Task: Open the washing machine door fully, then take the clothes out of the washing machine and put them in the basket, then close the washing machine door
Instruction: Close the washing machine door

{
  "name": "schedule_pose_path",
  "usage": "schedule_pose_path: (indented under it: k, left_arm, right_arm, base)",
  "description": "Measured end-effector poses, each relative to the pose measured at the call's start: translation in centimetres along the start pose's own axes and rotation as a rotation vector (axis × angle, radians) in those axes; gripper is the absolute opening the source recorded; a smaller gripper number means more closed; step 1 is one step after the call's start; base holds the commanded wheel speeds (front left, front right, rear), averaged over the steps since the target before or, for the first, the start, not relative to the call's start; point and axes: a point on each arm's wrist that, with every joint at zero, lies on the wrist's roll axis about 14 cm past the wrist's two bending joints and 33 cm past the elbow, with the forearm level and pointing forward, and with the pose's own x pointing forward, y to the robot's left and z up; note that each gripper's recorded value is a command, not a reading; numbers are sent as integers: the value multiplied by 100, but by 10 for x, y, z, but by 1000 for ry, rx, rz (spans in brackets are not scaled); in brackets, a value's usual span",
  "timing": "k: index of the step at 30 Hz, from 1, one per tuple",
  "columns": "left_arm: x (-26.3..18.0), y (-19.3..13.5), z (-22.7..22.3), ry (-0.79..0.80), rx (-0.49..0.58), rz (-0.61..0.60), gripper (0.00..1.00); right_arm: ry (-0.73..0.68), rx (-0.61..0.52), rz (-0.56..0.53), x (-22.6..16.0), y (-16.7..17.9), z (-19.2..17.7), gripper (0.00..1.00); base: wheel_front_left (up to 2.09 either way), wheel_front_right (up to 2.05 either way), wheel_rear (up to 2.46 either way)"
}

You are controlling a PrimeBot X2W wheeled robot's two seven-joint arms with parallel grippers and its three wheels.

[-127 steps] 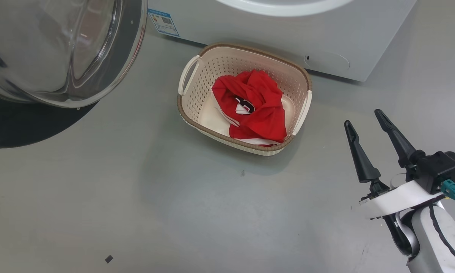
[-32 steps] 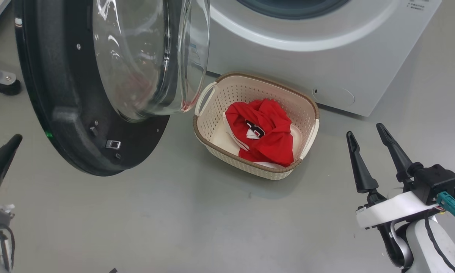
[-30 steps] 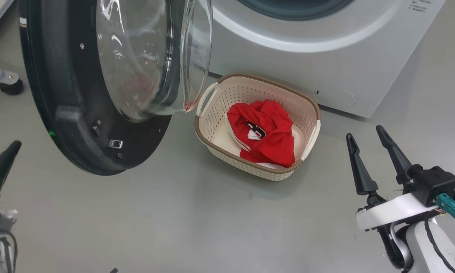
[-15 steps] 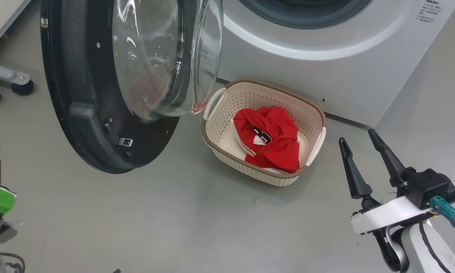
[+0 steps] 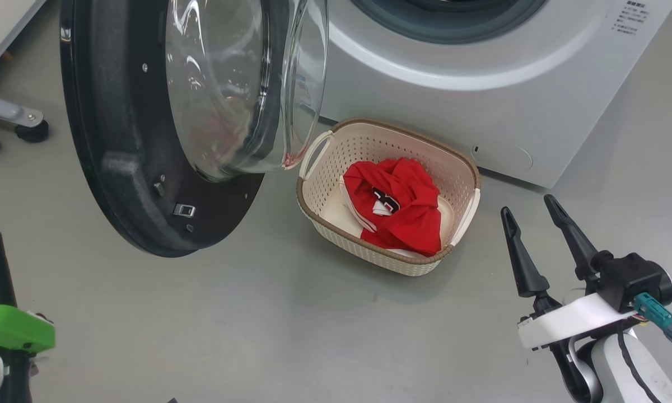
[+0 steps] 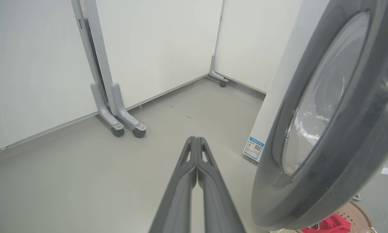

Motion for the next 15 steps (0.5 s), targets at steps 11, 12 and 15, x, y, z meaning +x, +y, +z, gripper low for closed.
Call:
schedule_pose_path:
  k: [11, 12, 15]
  left_arm:
    - [-11, 3, -11, -81, 85, 6, 0]
    - [-13, 4, -15, -76, 98, 6, 0]
    - [-16, 9, -18, -85, 132, 15, 79]
  right_arm:
    - [4, 6, -3, -3, 2, -1, 100]
    - [4, 6, -2, -3, 2, -1, 100]
    - [4, 6, -3, -3, 2, -1, 100]
  base:
    - [0, 0, 0]
    - [0, 0, 0]
    - [0, 0, 0]
